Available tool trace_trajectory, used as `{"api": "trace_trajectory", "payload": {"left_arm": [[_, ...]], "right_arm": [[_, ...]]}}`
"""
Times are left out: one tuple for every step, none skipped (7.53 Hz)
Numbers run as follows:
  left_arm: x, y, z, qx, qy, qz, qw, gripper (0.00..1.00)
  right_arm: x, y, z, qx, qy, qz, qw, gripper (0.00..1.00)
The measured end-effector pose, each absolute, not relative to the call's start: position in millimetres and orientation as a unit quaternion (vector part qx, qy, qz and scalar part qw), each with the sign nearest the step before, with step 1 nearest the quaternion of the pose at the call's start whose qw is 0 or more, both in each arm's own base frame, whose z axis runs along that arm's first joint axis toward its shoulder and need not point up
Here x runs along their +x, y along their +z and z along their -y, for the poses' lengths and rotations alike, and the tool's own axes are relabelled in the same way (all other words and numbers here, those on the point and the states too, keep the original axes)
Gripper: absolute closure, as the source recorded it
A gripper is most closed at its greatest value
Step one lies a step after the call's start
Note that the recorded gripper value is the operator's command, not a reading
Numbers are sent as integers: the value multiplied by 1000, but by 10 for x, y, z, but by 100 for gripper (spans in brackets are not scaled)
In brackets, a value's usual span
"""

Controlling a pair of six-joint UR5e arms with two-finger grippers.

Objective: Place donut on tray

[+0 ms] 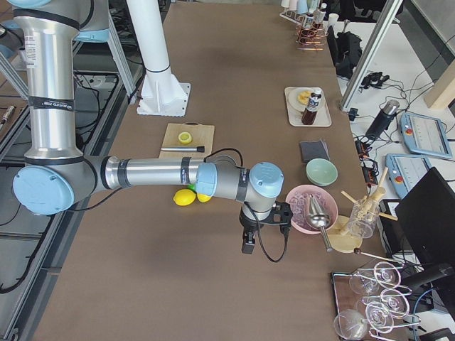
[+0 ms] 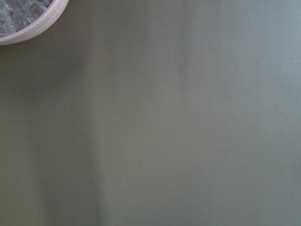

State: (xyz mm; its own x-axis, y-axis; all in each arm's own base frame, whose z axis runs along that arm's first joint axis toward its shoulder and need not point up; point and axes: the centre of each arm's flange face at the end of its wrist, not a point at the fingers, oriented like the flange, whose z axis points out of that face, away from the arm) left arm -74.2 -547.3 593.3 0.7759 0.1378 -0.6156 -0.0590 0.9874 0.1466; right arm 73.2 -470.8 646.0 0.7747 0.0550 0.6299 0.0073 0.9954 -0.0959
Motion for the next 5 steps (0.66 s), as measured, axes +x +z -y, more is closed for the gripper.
{"api": "trace_trajectory", "payload": {"left_arm": [[-869,5871,5373,50,55,-331,941,2],[-952,5864,5296,45,55,-332,941,2],[-987,5870,5257,42,55,-333,941,2],[-1000,5889,5243,40,54,-333,941,2],[-1003,5900,5243,39,54,-333,940,2]], "right_arm": [[744,6466,4705,-47,14,335,941,0],[754,6469,4703,-47,15,336,941,0],[762,6475,4697,-47,16,336,941,0],[764,6481,4691,-47,17,336,941,0],[766,6489,4690,-48,17,336,941,0]]}}
